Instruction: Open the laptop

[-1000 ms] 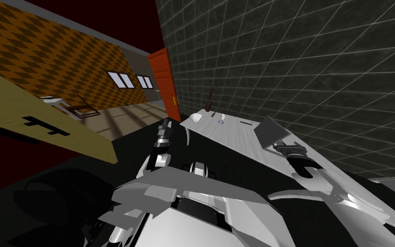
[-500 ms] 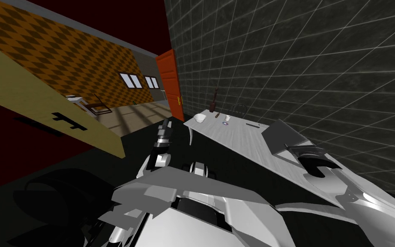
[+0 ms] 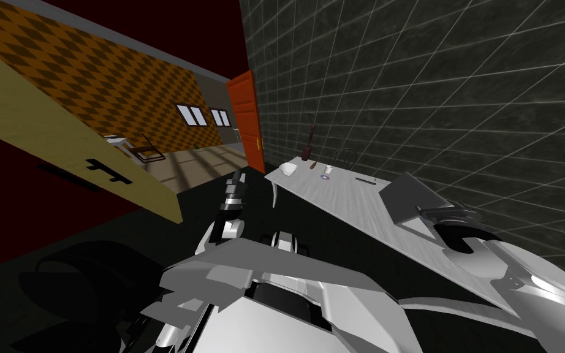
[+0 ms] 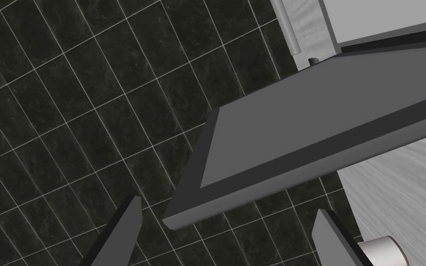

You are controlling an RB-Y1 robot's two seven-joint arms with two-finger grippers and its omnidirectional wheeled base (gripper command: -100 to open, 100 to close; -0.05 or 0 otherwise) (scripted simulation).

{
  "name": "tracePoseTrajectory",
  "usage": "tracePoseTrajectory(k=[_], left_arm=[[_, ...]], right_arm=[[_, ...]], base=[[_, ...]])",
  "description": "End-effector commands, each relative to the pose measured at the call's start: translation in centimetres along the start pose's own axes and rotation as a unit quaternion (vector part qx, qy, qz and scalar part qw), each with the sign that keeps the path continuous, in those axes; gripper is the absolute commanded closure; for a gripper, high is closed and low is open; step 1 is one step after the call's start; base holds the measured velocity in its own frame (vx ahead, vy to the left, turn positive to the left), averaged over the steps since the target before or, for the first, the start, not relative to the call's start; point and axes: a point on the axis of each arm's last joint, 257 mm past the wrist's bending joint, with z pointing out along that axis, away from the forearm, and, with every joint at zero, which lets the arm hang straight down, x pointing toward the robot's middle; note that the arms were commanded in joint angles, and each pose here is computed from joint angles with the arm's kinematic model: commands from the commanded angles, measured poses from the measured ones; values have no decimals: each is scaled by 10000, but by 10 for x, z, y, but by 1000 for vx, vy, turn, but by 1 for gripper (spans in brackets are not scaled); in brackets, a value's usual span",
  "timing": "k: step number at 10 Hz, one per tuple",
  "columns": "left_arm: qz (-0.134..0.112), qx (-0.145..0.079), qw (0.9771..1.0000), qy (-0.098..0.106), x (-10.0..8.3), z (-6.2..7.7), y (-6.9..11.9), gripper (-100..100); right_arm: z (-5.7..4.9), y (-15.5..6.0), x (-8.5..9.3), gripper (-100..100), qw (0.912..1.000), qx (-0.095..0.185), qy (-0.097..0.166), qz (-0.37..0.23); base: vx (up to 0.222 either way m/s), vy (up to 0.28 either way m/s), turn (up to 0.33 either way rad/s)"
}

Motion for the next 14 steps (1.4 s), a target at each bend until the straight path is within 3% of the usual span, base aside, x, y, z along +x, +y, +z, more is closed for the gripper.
tracePoseTrajectory(k=[1, 7, 11, 12, 14], left_arm=[[0, 0, 10000, 0, 0, 0, 0, 0], [1, 0, 10000, 0, 0, 0, 0, 0], [1, 0, 10000, 0, 0, 0, 0, 0], [1, 0, 10000, 0, 0, 0, 0, 0], [1, 0, 10000, 0, 0, 0, 0, 0]], right_arm=[[1, -3, 2, 100, 9998, -4, 24, 194], [5, -7, 18, 100, 9929, -87, 183, 1169], [8, -13, 32, 100, 9804, -98, 323, 1940], [9, -14, 25, 100, 9831, -87, 257, 1809], [10, 0, 29, 100, 9690, -136, 306, 2446]], base=[[-22, -41, 33], [-76, -73, 69], [-68, -63, 56], [-41, -34, 17], [-60, -106, 30]])
